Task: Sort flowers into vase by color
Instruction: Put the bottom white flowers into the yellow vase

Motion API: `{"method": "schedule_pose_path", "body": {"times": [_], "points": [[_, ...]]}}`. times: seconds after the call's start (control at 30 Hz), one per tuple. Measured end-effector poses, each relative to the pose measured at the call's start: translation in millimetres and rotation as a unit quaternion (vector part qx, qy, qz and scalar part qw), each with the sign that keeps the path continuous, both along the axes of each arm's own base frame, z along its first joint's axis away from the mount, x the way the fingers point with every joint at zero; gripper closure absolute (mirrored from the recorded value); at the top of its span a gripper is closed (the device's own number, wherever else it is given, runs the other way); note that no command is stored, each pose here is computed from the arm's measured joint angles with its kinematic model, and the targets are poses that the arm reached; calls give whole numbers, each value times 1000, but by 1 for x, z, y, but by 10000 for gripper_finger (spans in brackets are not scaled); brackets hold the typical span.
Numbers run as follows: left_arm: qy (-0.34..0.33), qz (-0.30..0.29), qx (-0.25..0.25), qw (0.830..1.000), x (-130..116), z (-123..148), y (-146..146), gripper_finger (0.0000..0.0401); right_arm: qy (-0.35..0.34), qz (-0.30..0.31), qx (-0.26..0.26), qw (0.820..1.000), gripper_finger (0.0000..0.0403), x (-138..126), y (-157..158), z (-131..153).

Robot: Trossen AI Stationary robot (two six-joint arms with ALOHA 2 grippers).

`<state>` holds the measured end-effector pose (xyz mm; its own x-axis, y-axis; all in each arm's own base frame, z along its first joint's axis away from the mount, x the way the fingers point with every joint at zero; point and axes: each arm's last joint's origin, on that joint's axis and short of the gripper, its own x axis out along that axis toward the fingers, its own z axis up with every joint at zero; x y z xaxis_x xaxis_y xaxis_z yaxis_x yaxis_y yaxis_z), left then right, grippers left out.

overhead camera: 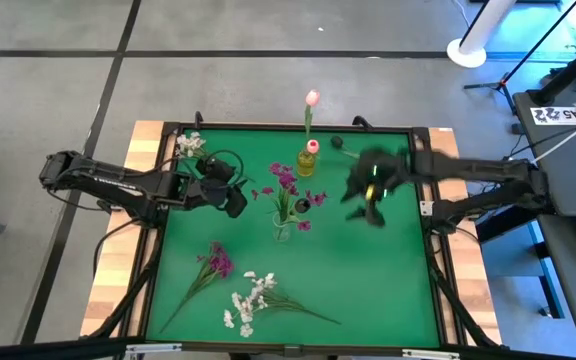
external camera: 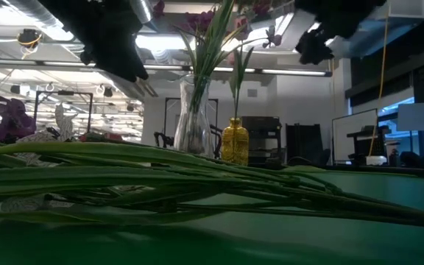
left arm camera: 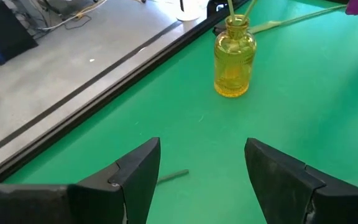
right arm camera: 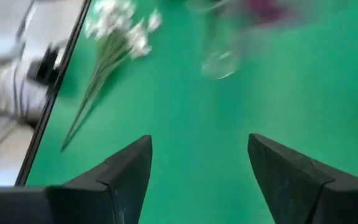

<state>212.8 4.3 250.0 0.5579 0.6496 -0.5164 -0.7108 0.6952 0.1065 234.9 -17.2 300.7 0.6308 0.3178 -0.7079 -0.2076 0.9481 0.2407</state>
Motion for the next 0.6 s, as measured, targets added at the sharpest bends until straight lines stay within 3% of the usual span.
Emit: {"method": "schedule_pose_path", "body": {"times": [0.17, 0.3, 0.47, 0.6], "points": [[1, -9, -8, 1000, 0, 0, -1, 170, 10, 28, -10, 1000, 137, 0, 72, -23], [0, -9, -10, 1000, 0, 0, -1, 170, -42, 17, -4, 999, 137, -6, 119, -37], [-5, -4, -15, 1000, 0, 0, -1, 170, -97, -7, -44, 994, 137, -10, 159, -60], [-6, 1, -16, 1000, 0, -1, 0, 170, -96, -11, -72, 993, 137, 2, 179, -82]]}}
